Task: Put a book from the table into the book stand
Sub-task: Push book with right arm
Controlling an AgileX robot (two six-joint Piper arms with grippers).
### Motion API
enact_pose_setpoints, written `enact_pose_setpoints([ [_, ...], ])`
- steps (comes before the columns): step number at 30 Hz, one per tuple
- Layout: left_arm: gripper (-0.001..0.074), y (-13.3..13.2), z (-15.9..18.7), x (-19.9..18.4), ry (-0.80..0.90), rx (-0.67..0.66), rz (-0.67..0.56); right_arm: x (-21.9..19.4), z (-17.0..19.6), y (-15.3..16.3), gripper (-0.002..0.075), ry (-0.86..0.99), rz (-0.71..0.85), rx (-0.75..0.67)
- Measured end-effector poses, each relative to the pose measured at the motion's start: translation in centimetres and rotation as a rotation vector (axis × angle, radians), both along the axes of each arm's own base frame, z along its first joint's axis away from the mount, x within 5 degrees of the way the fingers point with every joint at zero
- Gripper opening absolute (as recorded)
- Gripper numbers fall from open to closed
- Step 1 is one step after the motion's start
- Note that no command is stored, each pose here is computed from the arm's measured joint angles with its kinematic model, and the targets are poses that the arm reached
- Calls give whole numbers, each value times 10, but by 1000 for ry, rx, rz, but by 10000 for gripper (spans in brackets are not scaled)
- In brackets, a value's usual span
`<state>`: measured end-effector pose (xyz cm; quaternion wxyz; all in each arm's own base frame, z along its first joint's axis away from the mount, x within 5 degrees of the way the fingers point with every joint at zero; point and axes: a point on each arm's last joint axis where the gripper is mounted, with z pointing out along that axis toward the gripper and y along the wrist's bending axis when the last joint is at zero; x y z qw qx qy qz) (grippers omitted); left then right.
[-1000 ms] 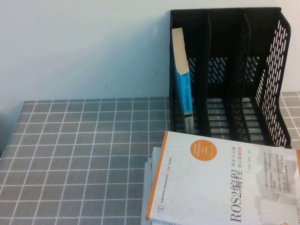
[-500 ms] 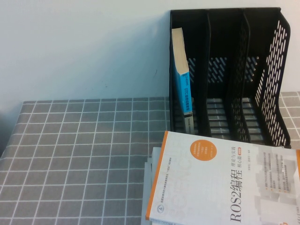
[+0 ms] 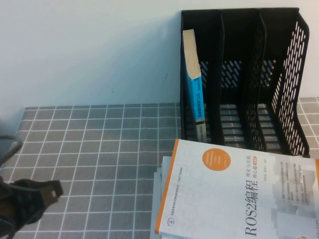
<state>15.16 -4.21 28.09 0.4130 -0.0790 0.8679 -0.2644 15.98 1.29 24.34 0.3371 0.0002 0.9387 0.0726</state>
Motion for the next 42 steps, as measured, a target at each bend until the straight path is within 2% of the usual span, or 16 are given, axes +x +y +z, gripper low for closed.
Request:
enact_pose_setpoints([
  [4, -1, -14, -7, 7, 60, -85, -131, 26, -24, 4, -3, 88, 18, 38],
  [8, -1, -20, -6, 12, 41, -152, -179, 43, -31, 11, -3, 119, 78, 96],
  [16, -1, -22, -2, 13, 12, -192, -188, 56, -16, 17, -2, 66, 123, 151],
  [21, -1, -23, -1, 14, 8, -217, -181, 62, -26, 22, -2, 107, 136, 210],
  [27, 6, -24, 2, 15, 10, -279, -171, 74, -33, 44, -2, 90, 208, 290],
  [30, 68, -27, 0, 16, 33, -308, -187, 78, -32, 51, -2, 73, 231, 290],
  [37, 418, -32, -25, 34, 201, -346, -206, 98, -31, 56, -2, 60, 275, 280],
  [39, 469, -33, -34, 42, 251, -362, -193, 103, -31, 57, -2, 64, 286, 281],
  [42, 495, -32, -51, 54, 332, -409, -181, 107, -34, 58, -2, 76, 304, 280],
])
